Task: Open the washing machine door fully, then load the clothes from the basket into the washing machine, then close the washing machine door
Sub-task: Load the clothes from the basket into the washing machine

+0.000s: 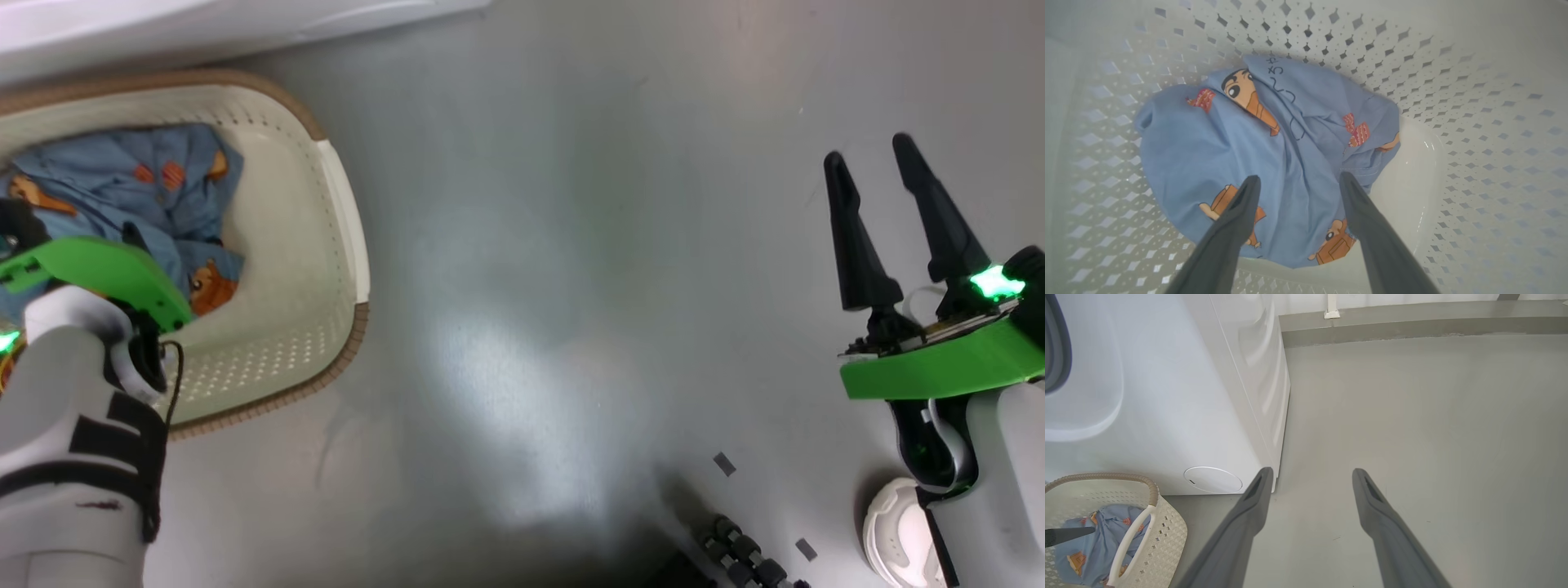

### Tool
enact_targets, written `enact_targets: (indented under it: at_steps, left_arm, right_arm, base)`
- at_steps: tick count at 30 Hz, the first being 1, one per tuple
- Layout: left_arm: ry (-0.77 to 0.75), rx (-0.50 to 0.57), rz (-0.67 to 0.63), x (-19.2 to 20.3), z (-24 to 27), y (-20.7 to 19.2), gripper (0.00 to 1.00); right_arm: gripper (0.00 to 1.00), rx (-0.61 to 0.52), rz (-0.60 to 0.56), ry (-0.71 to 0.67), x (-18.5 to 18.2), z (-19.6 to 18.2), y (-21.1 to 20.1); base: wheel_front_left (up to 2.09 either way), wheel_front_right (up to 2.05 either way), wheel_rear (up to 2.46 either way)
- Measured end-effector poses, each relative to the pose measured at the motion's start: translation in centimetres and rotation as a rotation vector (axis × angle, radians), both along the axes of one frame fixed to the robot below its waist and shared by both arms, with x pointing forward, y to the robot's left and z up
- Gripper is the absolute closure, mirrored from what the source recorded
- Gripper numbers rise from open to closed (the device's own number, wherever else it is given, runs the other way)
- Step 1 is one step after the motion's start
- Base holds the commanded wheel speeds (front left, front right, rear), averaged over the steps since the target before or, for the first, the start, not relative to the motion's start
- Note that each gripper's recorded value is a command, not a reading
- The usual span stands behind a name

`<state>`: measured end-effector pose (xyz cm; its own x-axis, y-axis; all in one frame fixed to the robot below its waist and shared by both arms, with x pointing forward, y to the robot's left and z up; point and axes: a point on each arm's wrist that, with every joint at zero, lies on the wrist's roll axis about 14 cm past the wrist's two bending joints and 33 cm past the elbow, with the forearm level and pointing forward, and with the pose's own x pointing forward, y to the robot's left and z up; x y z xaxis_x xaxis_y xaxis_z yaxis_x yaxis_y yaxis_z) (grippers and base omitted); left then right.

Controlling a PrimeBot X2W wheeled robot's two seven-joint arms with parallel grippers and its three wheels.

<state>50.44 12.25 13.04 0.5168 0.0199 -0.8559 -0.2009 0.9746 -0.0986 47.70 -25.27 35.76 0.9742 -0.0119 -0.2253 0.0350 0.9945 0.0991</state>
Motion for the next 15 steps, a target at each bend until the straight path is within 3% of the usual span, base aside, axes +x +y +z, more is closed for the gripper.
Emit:
enact_targets:
  at_steps: [15]
  left_arm:
    - [0.02, -0.002, 0.023, 1.1, -4.1, -0.3, 0.0]
  right_arm:
    - [0.0, -0.001, 0.003, 0.073, 0.2, -3.8, -0.3]
  base:
    - [0.0, 0.0, 0.0]
